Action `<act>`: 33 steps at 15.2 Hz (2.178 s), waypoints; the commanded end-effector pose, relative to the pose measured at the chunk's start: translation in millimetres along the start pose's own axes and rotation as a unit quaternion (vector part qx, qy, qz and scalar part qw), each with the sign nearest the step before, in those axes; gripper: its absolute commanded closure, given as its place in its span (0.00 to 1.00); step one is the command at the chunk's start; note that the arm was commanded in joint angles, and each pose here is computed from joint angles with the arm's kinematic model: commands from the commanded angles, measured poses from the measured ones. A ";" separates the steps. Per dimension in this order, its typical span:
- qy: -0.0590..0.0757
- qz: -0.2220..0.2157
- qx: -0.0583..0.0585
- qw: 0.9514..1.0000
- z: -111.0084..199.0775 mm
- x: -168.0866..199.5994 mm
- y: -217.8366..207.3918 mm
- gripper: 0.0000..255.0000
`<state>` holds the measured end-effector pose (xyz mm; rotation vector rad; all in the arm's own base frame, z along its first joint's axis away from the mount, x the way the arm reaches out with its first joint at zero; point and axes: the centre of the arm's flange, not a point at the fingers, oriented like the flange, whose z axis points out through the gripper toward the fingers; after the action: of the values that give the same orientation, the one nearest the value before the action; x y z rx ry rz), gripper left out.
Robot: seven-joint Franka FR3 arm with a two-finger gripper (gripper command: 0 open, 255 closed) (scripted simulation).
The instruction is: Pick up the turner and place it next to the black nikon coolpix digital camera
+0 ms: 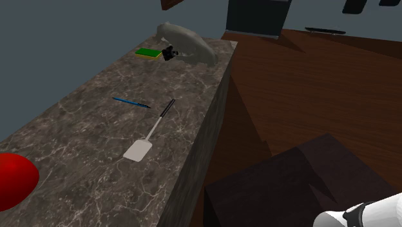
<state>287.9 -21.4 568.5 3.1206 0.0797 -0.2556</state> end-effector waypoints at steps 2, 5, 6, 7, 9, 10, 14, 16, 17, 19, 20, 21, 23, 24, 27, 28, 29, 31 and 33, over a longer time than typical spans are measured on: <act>0.003 0.009 0.001 1.000 7.5 2.2 -10.3 0.00; 0.010 0.038 0.002 0.999 29.9 10.4 -40.8 0.00; 0.013 0.047 0.003 0.999 37.3 13.6 -50.9 0.00; 0.016 0.057 0.003 0.998 44.7 17.0 -60.9 0.00; 0.021 0.075 0.004 0.997 59.4 24.4 -80.8 0.00; 0.023 0.085 0.005 0.996 66.7 28.5 -90.7 0.00; 0.034 0.122 0.007 0.992 95.5 47.0 -129.3 0.00; 0.039 0.141 0.008 0.989 109.7 57.6 -148.1 0.00; 0.041 0.150 0.008 0.988 116.8 63.2 -157.4 0.00; 0.046 0.169 0.009 0.985 130.7 75.0 -175.6 0.00; 0.049 0.178 0.010 0.983 137.7 81.2 -184.6 0.00; 0.051 0.187 0.010 0.981 144.6 87.6 -193.4 0.00; 0.057 0.206 0.011 0.977 158.2 101.1 -210.7 0.00; 0.059 0.215 0.012 0.975 164.9 108.1 -219.2 0.00; 0.067 0.243 0.013 0.968 184.9 130.3 -243.9 0.00; 0.069 0.252 0.014 0.965 191.5 138.1 -251.8 0.00; 0.072 0.261 0.015 0.963 198.0 146.1 -259.6 0.00; 0.077 0.279 0.016 0.957 210.9 162.5 -274.8 0.00; 0.082 0.297 0.017 0.951 223.6 179.7 -289.3 0.00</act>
<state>405.2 265.3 324.4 3.0111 -0.8120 0.0028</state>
